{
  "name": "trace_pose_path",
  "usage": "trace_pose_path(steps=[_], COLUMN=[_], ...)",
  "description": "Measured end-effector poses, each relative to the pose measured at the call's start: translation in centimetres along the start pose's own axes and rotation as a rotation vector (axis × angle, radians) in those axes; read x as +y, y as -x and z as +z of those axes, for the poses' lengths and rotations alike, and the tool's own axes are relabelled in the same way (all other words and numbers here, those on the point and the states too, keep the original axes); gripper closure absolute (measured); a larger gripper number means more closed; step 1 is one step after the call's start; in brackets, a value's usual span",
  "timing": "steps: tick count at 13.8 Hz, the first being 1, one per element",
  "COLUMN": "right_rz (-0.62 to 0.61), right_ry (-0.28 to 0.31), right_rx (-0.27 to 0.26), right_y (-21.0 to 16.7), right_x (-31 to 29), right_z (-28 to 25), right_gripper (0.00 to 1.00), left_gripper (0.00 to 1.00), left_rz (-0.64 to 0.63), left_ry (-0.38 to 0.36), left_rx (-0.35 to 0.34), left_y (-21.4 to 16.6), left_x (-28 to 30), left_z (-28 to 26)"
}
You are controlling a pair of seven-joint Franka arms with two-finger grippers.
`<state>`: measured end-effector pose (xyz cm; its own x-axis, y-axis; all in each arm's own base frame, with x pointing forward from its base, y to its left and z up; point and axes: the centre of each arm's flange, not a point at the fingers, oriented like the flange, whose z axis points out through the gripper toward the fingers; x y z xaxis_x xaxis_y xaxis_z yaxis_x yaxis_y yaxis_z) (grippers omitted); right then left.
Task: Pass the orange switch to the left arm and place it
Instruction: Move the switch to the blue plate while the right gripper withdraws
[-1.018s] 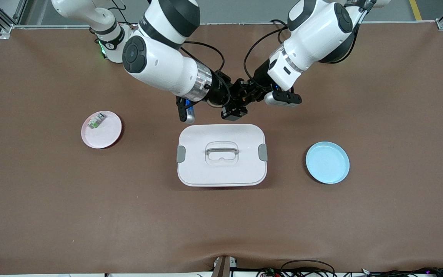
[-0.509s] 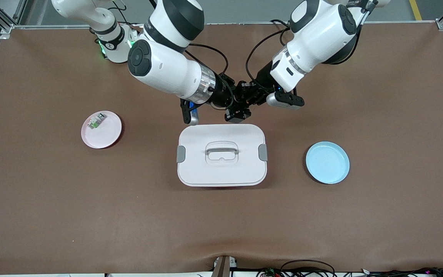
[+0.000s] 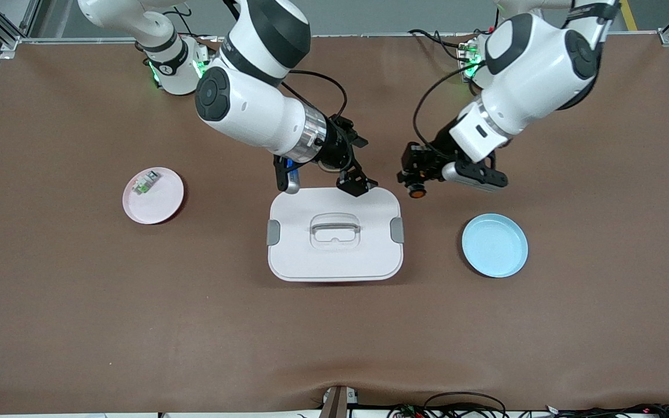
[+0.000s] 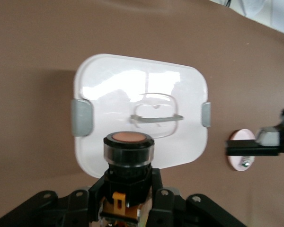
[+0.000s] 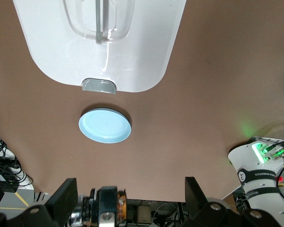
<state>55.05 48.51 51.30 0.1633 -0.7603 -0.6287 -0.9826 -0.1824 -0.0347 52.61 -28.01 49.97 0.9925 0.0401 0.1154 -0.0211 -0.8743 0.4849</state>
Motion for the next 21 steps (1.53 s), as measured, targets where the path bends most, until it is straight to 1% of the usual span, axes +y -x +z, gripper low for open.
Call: trace_pose_path(steps=[2, 4, 7, 8, 10, 11, 12, 15, 17, 19, 20, 21], right_rz=[-0.069, -0.152, -0.271, -0.306, -0.369, -0.409, -0.451, -0.575, -0.642, -0.703, -0.730, -0.757], right_ry=[0.000, 0.036, 0.070, 0.095, 0.141, 0.155, 0.182, 0.302, 0.390, 0.465, 0.498, 0.528], right_rx=[0.018, 0.035, 0.059, 0.075, 0.098, 0.103, 0.107, 0.147, 0.164, 0.164, 0.163, 0.167], right_y=[-1.2, -3.1, -5.8, -6.7, -8.7, -9.6, -10.4, -13.3, -15.8, -18.7, -20.1, -21.4], right_x=[-0.7, -1.3, -2.3, -2.5, -2.8, -2.9, -2.8, -2.0, -1.4, -0.8, -0.4, -0.2], right_z=[-0.8, -1.9, -3.7, -4.2, -5.2, -6.1, -7.0, -10.0, -12.4, -15.3, -16.8, -18.0], right_gripper=[0.00, 0.00, 0.00, 0.00, 0.00, 0.00, 0.00, 0.00, 0.00, 0.00, 0.00, 0.00], left_gripper=[0.64, 0.64, 0.64, 0.64, 0.64, 0.64, 0.64, 0.64, 0.64, 0.64, 0.64, 0.64], left_rz=[0.048, 0.110, 0.216, 0.261, 0.347, 0.387, 0.419, 0.518, 0.620, 0.723, 0.771, 0.821], left_ry=[-0.071, -0.145, -0.266, -0.308, -0.363, -0.377, -0.383, -0.402, -0.390, -0.356, -0.355, -0.371], left_rx=[-0.019, -0.039, -0.078, -0.098, -0.143, -0.164, -0.183, -0.242, -0.292, -0.340, -0.364, -0.390], left_y=[-1.1, -1.9, -2.8, -3.0, -3.1, -3.2, -3.4, -4.1, -4.6, -5.1, -5.2, -5.4], left_x=[-1.6, -3.9, -7.6, -8.5, -10.1, -11.3, -12.7, -18.1, -22.0, -25.1, -26.1, -26.7], left_z=[-1.5, -2.5, -3.1, -3.0, -2.9, -2.9, -3.0, -3.4, -3.6, -3.0, -2.3, -1.3])
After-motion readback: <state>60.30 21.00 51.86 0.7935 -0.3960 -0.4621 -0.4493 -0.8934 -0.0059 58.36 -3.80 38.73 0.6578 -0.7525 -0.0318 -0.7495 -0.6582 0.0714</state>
